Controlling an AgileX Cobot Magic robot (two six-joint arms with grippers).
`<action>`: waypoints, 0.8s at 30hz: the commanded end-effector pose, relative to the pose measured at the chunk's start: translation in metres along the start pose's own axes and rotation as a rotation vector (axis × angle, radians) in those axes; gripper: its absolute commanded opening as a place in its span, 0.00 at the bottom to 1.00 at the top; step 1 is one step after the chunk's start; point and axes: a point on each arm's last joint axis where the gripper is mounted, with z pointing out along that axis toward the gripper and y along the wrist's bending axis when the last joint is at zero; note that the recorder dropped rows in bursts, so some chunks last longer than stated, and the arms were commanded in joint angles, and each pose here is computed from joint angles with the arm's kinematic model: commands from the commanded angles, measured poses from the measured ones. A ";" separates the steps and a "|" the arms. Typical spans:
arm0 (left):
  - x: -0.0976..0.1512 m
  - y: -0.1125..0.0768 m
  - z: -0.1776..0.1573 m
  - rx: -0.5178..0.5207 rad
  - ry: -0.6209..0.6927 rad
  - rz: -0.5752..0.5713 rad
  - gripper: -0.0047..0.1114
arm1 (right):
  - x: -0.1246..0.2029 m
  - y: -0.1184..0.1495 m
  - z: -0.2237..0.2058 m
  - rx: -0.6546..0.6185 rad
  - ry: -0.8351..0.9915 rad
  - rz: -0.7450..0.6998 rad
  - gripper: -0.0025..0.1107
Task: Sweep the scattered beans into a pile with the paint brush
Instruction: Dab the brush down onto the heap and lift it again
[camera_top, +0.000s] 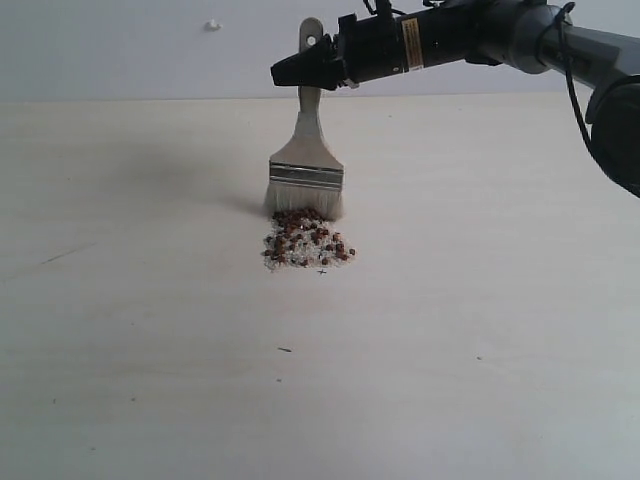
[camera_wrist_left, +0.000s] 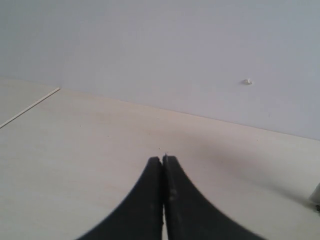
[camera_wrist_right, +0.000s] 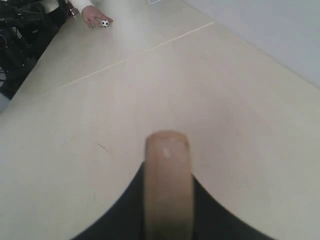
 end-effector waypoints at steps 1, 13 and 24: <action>0.000 0.000 0.000 0.002 -0.009 -0.003 0.04 | -0.007 -0.003 -0.013 0.018 -0.023 0.044 0.02; 0.000 0.000 0.000 0.002 -0.009 -0.003 0.04 | -0.034 0.009 -0.028 0.038 -0.045 -0.173 0.02; 0.000 0.000 0.000 0.002 -0.009 -0.003 0.04 | -0.044 0.028 -0.045 0.052 -0.034 -0.340 0.02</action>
